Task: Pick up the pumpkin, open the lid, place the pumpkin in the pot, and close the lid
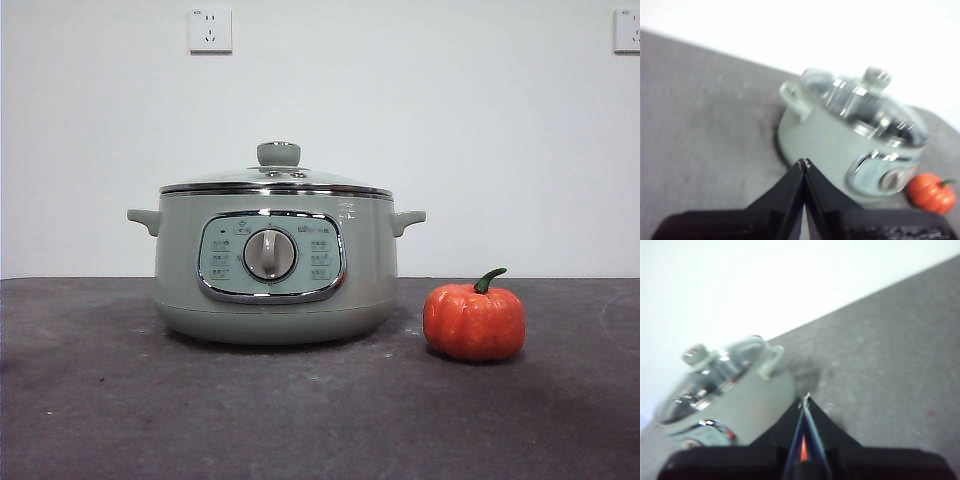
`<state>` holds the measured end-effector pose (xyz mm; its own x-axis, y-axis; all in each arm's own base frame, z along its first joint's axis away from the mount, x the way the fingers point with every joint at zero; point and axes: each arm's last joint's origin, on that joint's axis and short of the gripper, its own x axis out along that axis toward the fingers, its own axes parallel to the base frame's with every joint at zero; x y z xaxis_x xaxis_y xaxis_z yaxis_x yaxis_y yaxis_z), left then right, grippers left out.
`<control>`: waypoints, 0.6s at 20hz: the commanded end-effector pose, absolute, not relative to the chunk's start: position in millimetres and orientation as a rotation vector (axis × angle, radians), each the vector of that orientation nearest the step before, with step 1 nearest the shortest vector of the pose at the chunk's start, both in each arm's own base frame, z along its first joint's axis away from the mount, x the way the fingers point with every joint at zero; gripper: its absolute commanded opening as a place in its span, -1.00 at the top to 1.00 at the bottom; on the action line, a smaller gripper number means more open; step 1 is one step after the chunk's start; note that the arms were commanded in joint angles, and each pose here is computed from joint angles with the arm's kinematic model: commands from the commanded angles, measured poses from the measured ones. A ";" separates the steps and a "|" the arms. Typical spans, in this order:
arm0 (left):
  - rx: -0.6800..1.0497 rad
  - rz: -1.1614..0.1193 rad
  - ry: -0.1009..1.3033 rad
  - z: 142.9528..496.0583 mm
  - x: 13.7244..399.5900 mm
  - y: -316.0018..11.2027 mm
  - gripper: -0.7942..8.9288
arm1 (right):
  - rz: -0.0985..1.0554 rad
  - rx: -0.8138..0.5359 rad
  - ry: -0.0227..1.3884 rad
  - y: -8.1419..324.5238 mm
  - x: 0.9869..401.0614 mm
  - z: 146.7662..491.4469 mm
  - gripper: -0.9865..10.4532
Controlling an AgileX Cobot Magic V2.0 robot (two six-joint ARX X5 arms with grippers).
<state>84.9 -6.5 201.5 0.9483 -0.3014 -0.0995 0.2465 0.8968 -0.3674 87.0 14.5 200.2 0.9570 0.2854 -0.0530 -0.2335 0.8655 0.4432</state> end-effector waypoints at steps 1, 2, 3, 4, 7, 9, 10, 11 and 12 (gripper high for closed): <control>-0.363 -0.290 0.151 217.2 80.9 -6.7 0.85 | 0.309 0.456 0.096 15.4 85.9 220.5 0.85; -0.358 -0.295 0.153 223.7 78.9 -6.9 0.85 | 0.317 0.455 0.097 15.7 85.8 228.2 0.85; -0.352 -0.304 0.156 229.1 77.6 -7.2 0.85 | 0.332 0.450 0.100 16.1 85.7 234.8 0.85; -0.342 -0.318 0.163 235.3 76.9 -7.6 0.85 | 0.343 0.444 0.104 16.4 86.0 242.9 0.85; -0.310 -0.369 0.185 253.7 74.9 -9.1 0.85 | 0.402 0.406 0.134 18.3 87.1 266.1 0.85; -0.293 -0.411 0.201 266.1 75.3 -10.2 0.85 | 0.435 0.373 0.166 19.6 88.8 280.5 0.85; -0.285 -0.436 0.211 272.5 75.9 -10.8 0.85 | 0.454 0.353 0.189 20.2 89.6 287.7 0.85; -0.275 -0.455 0.220 278.0 76.6 -11.2 0.85 | 0.472 0.337 0.212 20.9 90.1 293.9 0.85; -0.265 -0.478 0.234 284.1 77.8 -11.8 0.85 | 0.488 0.317 0.240 21.4 90.9 301.0 0.85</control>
<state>77.0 -11.6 281.4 0.8695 -0.4683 -0.1567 0.3971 0.8517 -0.3420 91.4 20.9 293.9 0.8659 0.4790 -0.1439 -0.3904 0.8272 0.4041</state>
